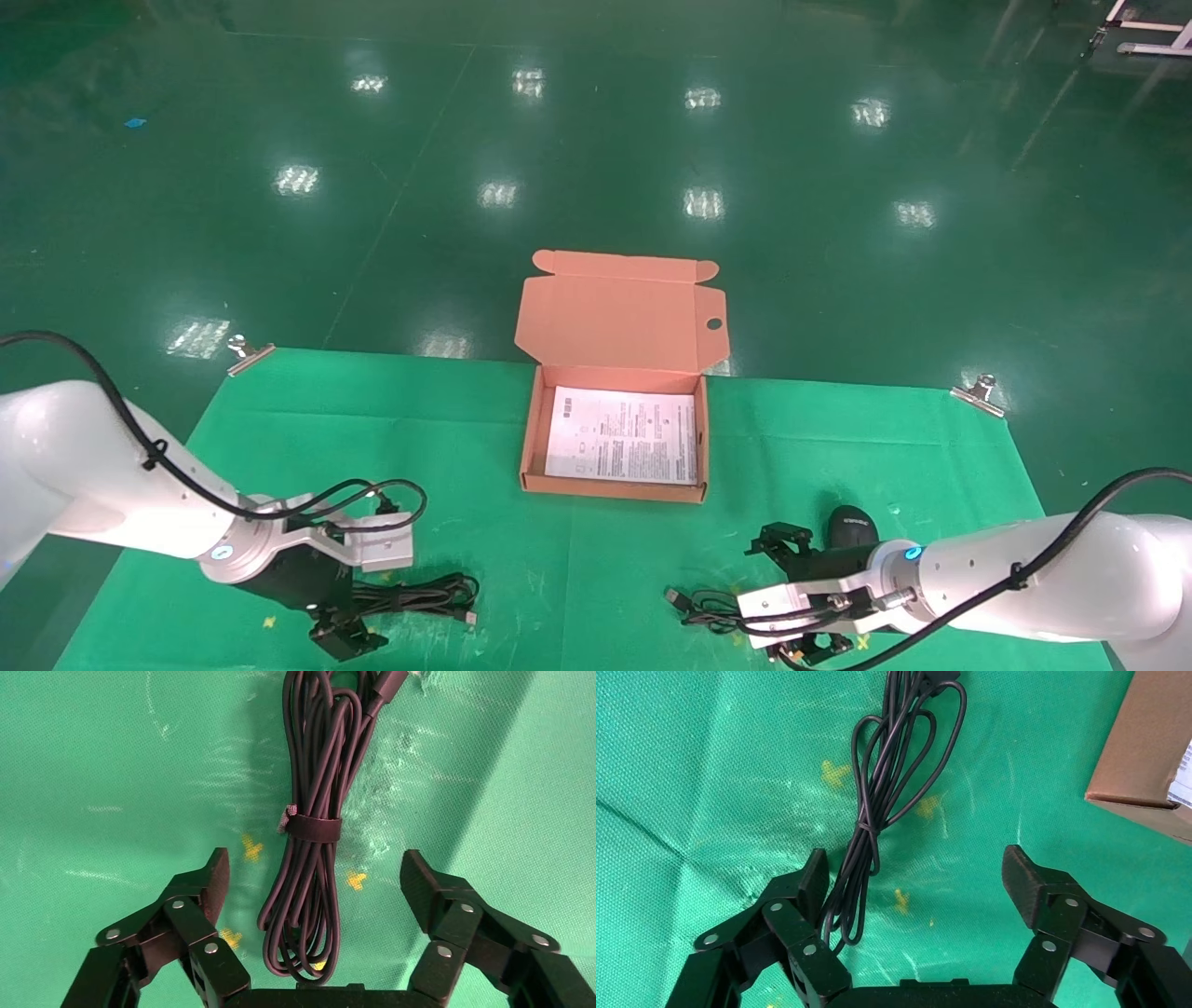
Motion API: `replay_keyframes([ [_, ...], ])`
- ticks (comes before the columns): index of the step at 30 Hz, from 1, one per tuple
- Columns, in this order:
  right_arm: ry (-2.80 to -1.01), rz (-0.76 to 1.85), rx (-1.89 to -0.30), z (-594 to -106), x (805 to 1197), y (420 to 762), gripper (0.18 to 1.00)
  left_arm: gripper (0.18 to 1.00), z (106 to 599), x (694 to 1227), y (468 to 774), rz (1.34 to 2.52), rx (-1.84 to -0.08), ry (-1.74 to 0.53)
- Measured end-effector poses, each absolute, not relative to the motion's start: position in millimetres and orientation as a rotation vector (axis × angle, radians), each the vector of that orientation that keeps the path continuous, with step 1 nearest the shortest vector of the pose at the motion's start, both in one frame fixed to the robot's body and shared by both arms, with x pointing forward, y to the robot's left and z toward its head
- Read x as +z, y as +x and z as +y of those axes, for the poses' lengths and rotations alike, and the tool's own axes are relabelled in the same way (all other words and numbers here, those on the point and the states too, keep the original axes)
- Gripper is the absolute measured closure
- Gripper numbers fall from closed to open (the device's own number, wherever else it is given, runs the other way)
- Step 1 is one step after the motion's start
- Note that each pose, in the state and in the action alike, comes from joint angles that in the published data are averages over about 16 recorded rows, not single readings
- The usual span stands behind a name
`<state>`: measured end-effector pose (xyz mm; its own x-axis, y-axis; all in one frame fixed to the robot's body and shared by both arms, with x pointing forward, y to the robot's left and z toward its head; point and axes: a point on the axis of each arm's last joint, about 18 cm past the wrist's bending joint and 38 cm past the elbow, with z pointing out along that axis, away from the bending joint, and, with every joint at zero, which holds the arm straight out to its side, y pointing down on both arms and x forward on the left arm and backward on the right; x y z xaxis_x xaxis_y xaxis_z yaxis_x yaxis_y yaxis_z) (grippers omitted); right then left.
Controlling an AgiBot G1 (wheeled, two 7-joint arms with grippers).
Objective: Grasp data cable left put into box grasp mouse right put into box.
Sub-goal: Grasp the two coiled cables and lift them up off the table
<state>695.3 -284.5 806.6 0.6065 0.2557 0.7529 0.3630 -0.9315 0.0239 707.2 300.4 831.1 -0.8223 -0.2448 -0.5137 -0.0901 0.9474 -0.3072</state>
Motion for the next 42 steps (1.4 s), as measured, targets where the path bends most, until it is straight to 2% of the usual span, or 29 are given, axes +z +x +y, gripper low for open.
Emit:
replay_keyframes([
  [6,-2.695,-0.527,-1.235,-284.4,807.6,694.9,0.296,0.325,300.4,831.6,706.7,2.528,-0.361,-0.234],
  [10,-2.695,-0.529,-1.236,-284.3,808.0,694.7,0.374,0.389,300.5,831.8,706.5,2.528,-0.36,-0.232],
  [26,-2.695,-0.533,-1.237,-284.2,808.3,694.2,0.738,0.766,300.3,832.2,706.1,2.529,-0.358,-0.228],
  [35,-2.696,-0.496,-1.244,-290.3,814.4,694.7,0.889,0.889,302.6,837.7,705.0,2.526,-0.347,-0.205],
  [42,-2.642,-0.341,-1.332,-313.7,861.1,696.5,0.95,0.928,314.0,869.6,698.6,2.492,-0.316,-0.133],
])
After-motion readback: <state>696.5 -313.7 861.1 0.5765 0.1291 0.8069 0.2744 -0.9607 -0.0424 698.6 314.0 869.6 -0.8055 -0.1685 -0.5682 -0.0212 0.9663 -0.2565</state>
